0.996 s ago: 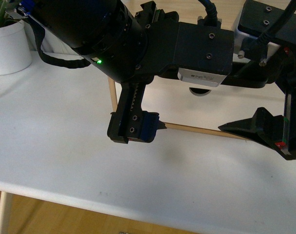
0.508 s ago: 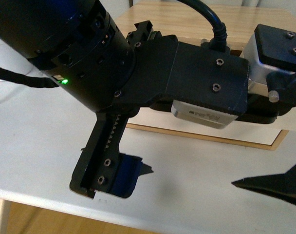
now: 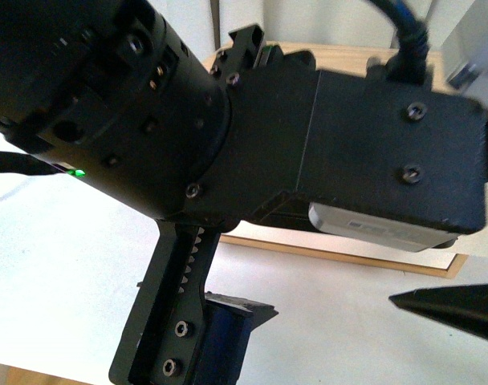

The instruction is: Pull drawer

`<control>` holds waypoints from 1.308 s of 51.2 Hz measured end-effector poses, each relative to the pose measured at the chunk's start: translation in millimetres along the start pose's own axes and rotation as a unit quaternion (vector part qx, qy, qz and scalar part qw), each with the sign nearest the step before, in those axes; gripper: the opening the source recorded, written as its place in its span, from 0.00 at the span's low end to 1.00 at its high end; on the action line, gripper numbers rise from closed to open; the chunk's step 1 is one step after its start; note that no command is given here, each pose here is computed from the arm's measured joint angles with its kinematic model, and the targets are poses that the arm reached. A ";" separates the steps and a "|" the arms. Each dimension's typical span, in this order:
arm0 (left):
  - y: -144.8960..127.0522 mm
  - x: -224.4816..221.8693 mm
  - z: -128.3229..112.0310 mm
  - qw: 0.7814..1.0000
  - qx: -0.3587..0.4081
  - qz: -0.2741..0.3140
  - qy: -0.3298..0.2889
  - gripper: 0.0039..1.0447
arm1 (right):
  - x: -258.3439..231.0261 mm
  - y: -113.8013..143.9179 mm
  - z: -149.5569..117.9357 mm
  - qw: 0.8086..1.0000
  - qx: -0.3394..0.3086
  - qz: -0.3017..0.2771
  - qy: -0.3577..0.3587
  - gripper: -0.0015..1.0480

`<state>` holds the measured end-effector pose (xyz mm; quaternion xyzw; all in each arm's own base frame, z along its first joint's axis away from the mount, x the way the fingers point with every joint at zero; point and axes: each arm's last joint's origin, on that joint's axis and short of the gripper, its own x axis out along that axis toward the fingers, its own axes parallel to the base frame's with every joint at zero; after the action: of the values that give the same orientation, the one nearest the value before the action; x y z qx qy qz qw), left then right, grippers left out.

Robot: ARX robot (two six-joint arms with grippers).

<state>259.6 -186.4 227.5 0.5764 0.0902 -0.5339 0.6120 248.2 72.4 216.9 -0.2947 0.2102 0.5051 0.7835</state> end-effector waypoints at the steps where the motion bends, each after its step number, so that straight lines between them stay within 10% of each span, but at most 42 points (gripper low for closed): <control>1: 0.1 -1.6 0.7 1.000 0.001 0.003 -0.002 0.95 | -3.6 -0.4 1.5 1.000 0.002 -0.008 -0.006 0.91; 24: -6.3 -72.7 2.5 0.955 -0.070 0.290 0.002 0.95 | -75.0 28.6 14.0 0.972 0.026 -0.195 -0.132 0.91; 47: -136.7 -148.7 -63.4 0.770 -0.368 0.514 0.083 0.95 | -133.4 90.1 -36.9 0.890 0.153 -0.384 -0.190 0.91; 56: -180.1 -159.7 -96.2 0.599 -0.541 0.579 0.115 0.95 | -143.6 99.0 -62.8 0.830 0.249 -0.465 -0.183 0.91; 67: -182.2 -160.3 -97.7 0.577 -0.567 0.582 0.080 0.93 | -141.2 100.8 -64.3 0.799 0.267 -0.503 -0.194 0.81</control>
<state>104.7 22.8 201.7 0.0808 0.0677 0.1455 0.9837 97.3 -33.3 232.9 -0.0336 0.0024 0.0104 0.9994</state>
